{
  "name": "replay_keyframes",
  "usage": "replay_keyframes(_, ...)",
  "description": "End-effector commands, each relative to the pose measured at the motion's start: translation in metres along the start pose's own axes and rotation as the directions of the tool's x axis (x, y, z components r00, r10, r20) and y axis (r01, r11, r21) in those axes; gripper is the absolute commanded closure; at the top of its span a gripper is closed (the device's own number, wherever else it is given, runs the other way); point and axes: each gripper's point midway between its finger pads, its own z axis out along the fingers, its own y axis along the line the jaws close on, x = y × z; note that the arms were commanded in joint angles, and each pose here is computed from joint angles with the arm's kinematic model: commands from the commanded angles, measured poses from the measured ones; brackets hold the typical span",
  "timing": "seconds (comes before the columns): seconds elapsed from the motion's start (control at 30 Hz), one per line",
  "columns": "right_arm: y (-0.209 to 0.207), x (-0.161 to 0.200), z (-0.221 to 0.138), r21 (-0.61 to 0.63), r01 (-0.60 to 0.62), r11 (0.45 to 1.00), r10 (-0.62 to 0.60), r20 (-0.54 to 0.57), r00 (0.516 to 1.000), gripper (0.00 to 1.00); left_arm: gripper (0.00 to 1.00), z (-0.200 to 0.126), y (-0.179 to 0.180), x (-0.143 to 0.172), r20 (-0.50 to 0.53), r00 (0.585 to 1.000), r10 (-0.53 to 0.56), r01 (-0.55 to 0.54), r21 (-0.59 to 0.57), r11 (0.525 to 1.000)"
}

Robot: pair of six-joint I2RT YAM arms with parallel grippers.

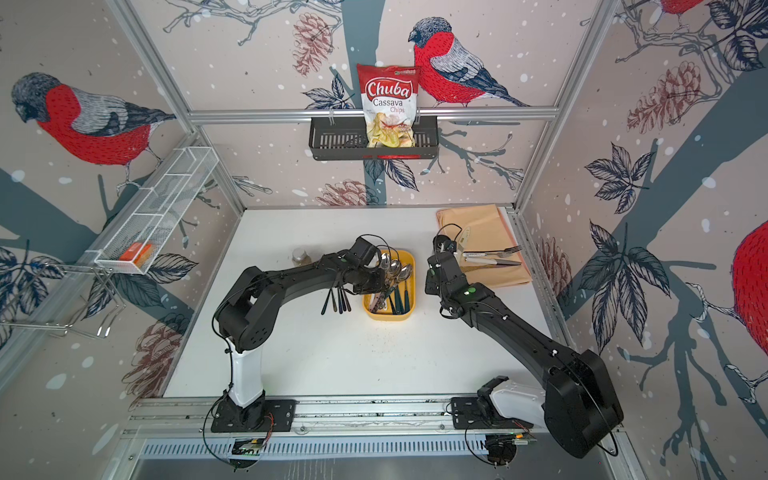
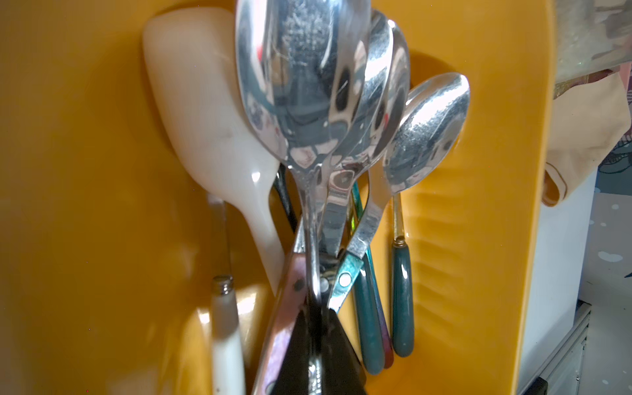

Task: Put the spoon into the storage box
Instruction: Place the spoon in the storage box.

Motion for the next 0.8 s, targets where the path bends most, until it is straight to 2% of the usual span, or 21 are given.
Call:
replay_keyframes(0.0,0.002,-0.003,0.000,-0.012,-0.020,1.000,0.020,0.013,1.000,0.55,0.84,-0.001,-0.007,0.003,-0.013,1.000,0.013,-0.013,0.012,1.000)
replay_keyframes(0.07,0.002,-0.003,0.000,-0.014,-0.020,1.000,0.021,0.012,1.000,0.55,0.80,-0.003,-0.008,0.001,-0.007,1.000,0.019,-0.019,0.015,1.000)
replay_keyframes(0.2,0.004,-0.005,0.001,-0.018,-0.019,1.000,0.020,0.016,1.000,0.55,0.61,-0.016,-0.018,-0.008,0.043,0.997,0.066,-0.067,0.022,0.998)
replay_keyframes(0.33,0.007,-0.010,0.001,-0.025,-0.013,1.000,0.014,0.023,1.000,0.55,0.62,-0.038,-0.020,-0.020,0.100,0.986,0.131,-0.130,-0.021,0.991)
replay_keyframes(0.47,0.013,-0.015,0.003,-0.041,-0.001,0.999,0.002,0.028,1.000,0.55,0.67,-0.066,-0.006,-0.030,0.144,0.959,0.245,-0.226,-0.135,0.965)
replay_keyframes(0.6,0.020,-0.013,0.013,-0.050,0.018,0.999,-0.018,0.006,1.000,0.55,0.70,-0.091,0.026,-0.037,0.155,0.940,0.302,-0.262,-0.235,0.936)
replay_keyframes(0.77,0.026,-0.015,0.017,-0.063,0.026,0.998,-0.025,0.003,1.000,0.55,0.73,-0.112,0.075,-0.037,0.174,0.940,0.292,-0.229,-0.312,0.922)
